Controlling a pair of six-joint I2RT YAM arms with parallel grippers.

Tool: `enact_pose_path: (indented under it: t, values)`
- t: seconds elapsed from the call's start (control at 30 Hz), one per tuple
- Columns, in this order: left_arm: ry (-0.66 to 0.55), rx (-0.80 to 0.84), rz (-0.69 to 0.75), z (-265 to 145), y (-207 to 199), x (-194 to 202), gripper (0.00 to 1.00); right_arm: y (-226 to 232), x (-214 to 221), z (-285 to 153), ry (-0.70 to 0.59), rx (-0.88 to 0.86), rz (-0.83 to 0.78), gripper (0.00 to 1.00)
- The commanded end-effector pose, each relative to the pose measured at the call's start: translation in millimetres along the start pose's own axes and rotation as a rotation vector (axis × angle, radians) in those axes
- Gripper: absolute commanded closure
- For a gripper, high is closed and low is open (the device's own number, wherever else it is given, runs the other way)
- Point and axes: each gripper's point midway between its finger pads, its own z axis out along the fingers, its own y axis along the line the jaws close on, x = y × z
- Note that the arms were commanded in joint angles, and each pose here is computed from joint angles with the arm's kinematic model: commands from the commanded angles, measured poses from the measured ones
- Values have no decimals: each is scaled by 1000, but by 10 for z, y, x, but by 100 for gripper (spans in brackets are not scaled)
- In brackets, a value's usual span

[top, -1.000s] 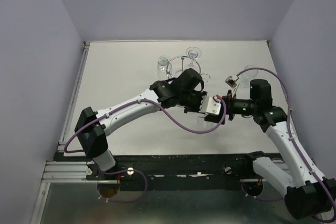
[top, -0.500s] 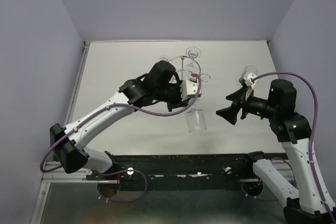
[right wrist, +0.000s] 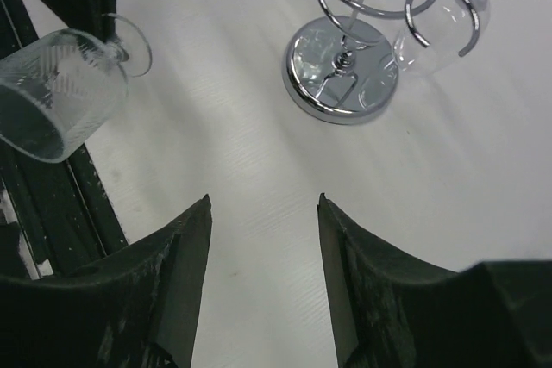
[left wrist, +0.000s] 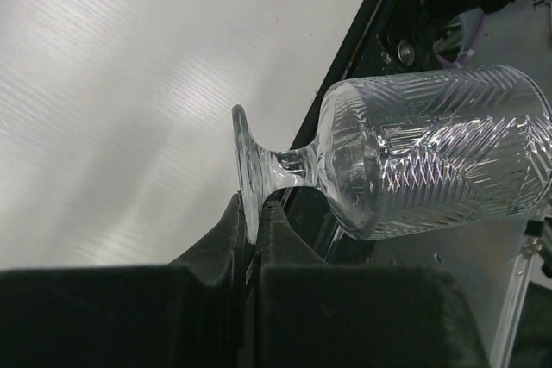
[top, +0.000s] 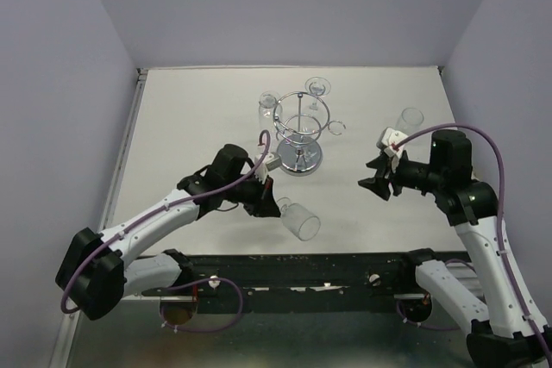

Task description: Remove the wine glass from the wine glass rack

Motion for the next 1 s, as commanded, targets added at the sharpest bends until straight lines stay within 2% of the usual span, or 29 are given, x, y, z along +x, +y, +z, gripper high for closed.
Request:
enact_pose_path:
  t: [0.0,0.2,0.43,0.7,0.83,0.97]
  values:
    - [-118,151,-108,97,-93,-297,100,321,205,79,24,-163,-13,41]
    - [-144,151,-230,204,240,-290,100,414,401,361,68,-221,-14,41]
    - [-165,120,-254,230,354,-175,100,712,250,880,47,-330,1,44]
    - [-203,81,-286,168,456,-96,100,761,212,1175,56,-304,44,48]
    - [-221,80,-300,110,483,-62,100,782,228,1253,66,-257,-17,55]
    - [-243,85,-289,86,462,-100,100,834,169,1332,37,-236,-63,54]
